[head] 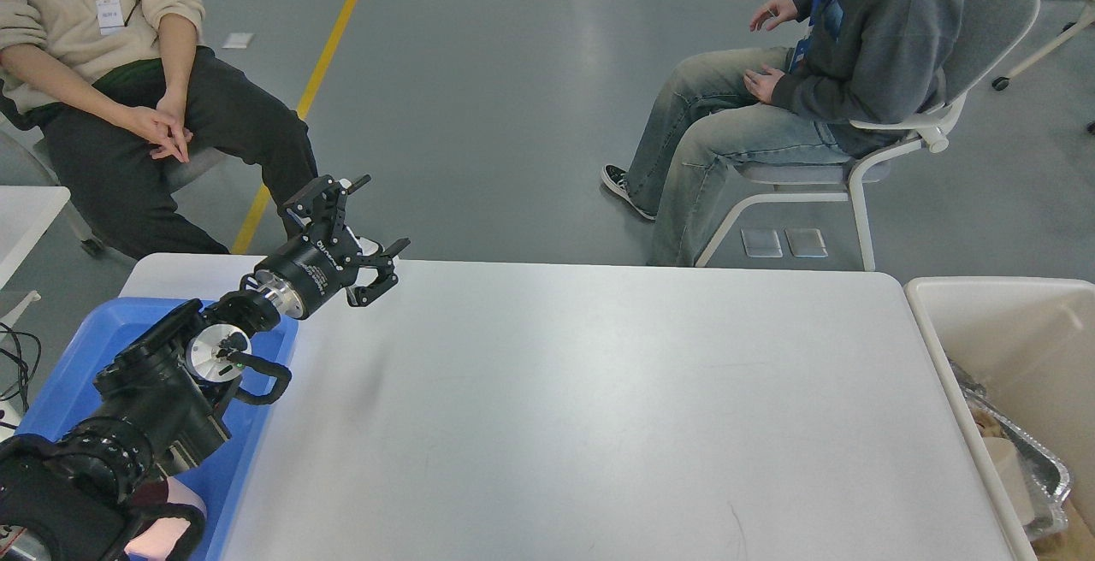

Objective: Tidy desktop

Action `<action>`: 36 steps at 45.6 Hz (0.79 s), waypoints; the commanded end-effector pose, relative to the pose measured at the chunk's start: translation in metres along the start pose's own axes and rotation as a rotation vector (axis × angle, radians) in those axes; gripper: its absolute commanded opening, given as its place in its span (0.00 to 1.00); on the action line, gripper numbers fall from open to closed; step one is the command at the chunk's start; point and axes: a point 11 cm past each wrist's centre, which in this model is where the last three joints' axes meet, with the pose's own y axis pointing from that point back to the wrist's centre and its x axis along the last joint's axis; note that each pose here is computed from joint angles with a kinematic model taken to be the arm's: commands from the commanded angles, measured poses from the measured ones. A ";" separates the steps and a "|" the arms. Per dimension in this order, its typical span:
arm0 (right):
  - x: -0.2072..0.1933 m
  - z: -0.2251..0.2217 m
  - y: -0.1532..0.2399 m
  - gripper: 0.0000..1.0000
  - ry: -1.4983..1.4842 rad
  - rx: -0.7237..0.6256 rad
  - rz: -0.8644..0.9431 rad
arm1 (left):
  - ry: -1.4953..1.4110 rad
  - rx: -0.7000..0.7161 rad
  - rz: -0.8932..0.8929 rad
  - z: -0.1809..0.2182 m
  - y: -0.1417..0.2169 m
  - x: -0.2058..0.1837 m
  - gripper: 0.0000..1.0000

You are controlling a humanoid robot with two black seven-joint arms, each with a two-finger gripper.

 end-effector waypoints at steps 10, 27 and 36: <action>-0.026 -0.109 0.009 1.00 -0.399 0.297 -0.228 | -0.001 0.000 0.010 0.000 0.004 0.004 0.97; -0.190 -0.216 0.053 1.00 -0.655 0.624 -0.781 | 0.041 -0.032 0.012 0.002 0.014 0.013 0.97; -0.200 -0.210 0.057 1.00 -0.705 0.688 -0.831 | 0.042 -0.036 0.013 0.005 0.013 0.012 0.97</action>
